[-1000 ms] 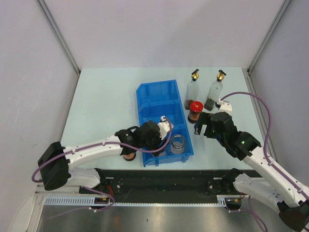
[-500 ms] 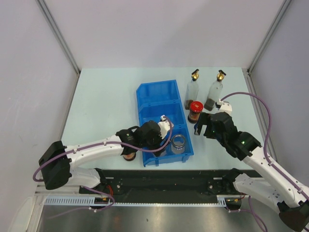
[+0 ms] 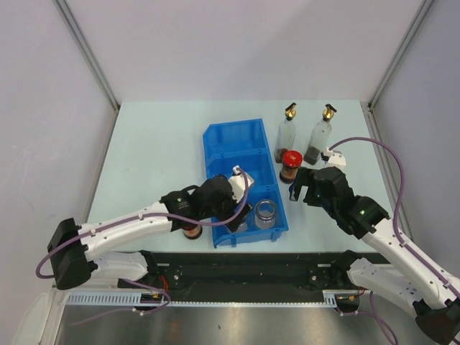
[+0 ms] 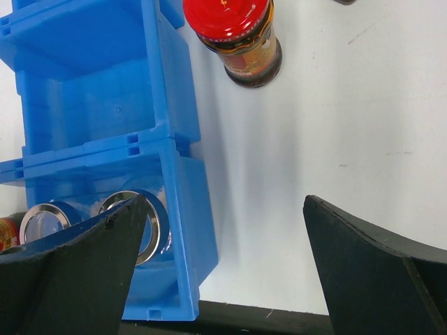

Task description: Organize the condiment bottles

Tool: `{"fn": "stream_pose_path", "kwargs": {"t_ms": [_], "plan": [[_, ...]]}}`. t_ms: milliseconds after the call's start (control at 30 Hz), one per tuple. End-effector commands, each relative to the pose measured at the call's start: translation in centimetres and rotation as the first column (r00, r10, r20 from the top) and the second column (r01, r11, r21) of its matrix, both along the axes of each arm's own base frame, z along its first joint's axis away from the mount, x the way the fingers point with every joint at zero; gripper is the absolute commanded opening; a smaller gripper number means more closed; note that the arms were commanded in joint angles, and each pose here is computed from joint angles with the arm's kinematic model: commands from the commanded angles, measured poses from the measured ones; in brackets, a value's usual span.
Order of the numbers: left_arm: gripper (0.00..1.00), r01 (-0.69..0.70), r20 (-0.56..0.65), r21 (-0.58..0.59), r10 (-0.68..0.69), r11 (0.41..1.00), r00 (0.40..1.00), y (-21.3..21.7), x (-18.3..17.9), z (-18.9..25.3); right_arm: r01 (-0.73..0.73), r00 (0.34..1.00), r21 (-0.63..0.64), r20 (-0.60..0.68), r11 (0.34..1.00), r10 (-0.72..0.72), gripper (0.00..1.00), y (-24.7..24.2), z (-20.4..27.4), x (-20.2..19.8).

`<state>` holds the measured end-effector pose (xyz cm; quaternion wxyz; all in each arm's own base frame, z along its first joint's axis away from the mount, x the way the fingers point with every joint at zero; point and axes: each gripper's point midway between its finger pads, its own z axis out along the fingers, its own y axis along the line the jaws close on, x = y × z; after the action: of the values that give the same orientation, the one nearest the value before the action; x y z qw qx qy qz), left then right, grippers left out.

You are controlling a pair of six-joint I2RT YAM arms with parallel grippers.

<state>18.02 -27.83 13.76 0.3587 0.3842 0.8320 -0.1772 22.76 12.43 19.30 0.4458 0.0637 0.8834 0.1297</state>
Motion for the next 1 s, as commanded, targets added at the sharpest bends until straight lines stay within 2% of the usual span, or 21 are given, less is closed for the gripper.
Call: {"fn": "stream_pose_path", "kwargs": {"t_ms": [0, 133, 200, 367, 500, 700, 967], "plan": [[1.0, -0.05, 0.101, -0.117, 0.062, 0.992, 0.993, 0.2, 0.9, 6.4, 0.006, 1.0, 0.02, 0.023, 1.0, -0.006, 1.0, 0.0, 0.6, 0.2], [1.0, -0.188, 0.123, -0.127, 0.203, 0.974, 0.971, 2.8, 1.6, 8.1, 0.024, 0.999, 0.0, 0.024, 1.0, -0.024, 1.0, -0.5, 0.4, 0.3], [1.0, -0.292, 0.169, -0.117, 0.309, 0.949, 0.936, 4.8, 2.7, 8.9, 0.023, 0.999, -0.002, 0.027, 1.0, -0.023, 1.0, -0.6, 0.5, 0.2], [1.0, -0.515, 0.202, -0.137, 0.533, 0.846, 0.822, 9.5, 4.0, 9.8, 0.015, 1.0, 0.003, 0.028, 1.0, -0.015, 1.0, -0.4, 0.5, 0.1], [1.0, -0.627, 0.114, -0.143, 0.642, 0.766, 0.758, 11.9, 4.0, 8.5, 0.019, 1.0, -0.002, 0.02, 1.0, -0.019, 1.0, -0.5, 0.3, 0.2], [1.0, -0.723, 0.022, -0.115, 0.729, 0.681, 0.684, 14.5, 2.5, 6.1, 0.028, 1.0, -0.011, 0.005, 1.0, -0.028, 1.0, -0.7, -0.1, 0.1], [1.0, -0.76, -0.067, -0.06, 0.757, 0.647, 0.65, 15.3, 0.5, 2.2, 0.026, 1.0, 0.001, -0.008, 1.0, -0.026, 1.0, -0.4, -0.8, 0.0]]}}
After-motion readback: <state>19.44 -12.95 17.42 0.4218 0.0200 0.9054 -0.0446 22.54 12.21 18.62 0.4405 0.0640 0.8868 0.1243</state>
